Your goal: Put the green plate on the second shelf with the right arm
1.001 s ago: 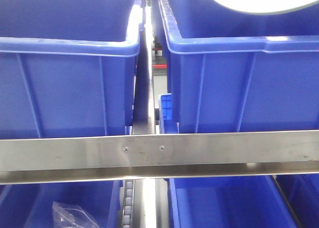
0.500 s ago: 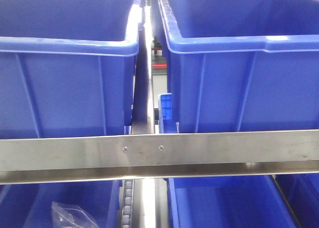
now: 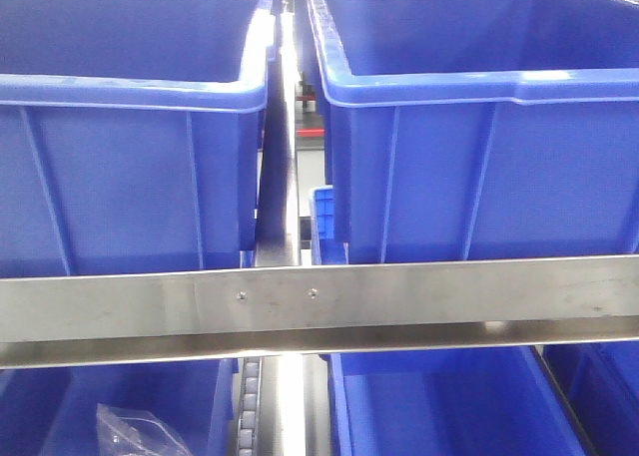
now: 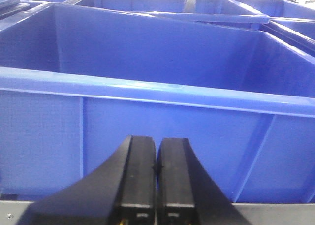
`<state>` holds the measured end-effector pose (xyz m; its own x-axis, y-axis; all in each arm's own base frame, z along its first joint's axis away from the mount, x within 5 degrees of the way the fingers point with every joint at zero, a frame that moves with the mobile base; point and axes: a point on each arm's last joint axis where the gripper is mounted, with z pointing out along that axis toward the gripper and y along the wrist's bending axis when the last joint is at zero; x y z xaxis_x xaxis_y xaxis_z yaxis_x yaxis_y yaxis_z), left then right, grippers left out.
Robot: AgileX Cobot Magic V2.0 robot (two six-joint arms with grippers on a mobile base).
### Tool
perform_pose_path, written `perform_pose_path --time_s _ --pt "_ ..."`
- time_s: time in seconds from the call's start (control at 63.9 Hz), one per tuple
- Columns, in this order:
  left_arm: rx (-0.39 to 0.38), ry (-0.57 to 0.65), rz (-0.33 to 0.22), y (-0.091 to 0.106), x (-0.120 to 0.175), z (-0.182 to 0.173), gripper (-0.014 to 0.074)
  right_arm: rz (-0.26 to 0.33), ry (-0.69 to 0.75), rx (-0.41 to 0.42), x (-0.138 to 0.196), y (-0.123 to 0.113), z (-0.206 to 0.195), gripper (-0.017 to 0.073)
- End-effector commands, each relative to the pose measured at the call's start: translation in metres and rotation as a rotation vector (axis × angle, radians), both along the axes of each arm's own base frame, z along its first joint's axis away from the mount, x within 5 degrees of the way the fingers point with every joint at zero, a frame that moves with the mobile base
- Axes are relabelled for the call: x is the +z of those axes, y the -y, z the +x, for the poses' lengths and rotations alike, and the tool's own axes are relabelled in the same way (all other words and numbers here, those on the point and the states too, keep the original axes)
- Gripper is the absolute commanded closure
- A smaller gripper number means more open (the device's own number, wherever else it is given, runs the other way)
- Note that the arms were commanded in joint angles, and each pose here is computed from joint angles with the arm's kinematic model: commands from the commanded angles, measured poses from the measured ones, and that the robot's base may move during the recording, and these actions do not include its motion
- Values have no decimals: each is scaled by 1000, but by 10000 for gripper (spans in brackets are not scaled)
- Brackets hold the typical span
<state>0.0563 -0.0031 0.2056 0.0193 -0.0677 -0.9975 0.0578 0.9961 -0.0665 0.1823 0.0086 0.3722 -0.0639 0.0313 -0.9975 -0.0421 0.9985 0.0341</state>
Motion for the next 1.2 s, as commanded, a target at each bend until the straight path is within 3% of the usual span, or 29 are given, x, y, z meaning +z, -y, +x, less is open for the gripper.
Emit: perform_pose_path --time_s 0.0,0.344,0.61,0.704,0.844,0.891,1.188 --pt "-8 57 -10 1 -6 0 463 12 189 20 10 -1 -25 529" --pt "-8 57 -10 1 -6 0 463 26 291 41 -57 2 -107 529" --pt "-8 57 -10 1 -6 0 463 19 239 38 -88 3 -113 529" --pt "-8 57 -10 1 -6 0 463 70 168 30 -115 4 -121 529" --pt "-8 59 -11 1 -5 0 463 109 204 35 -158 5 -129 529" --pt "-8 56 -10 1 -6 0 463 105 135 30 -162 5 -128 529" --pt "-8 58 -10 1 -5 0 463 56 51 37 -171 4 -128 529"
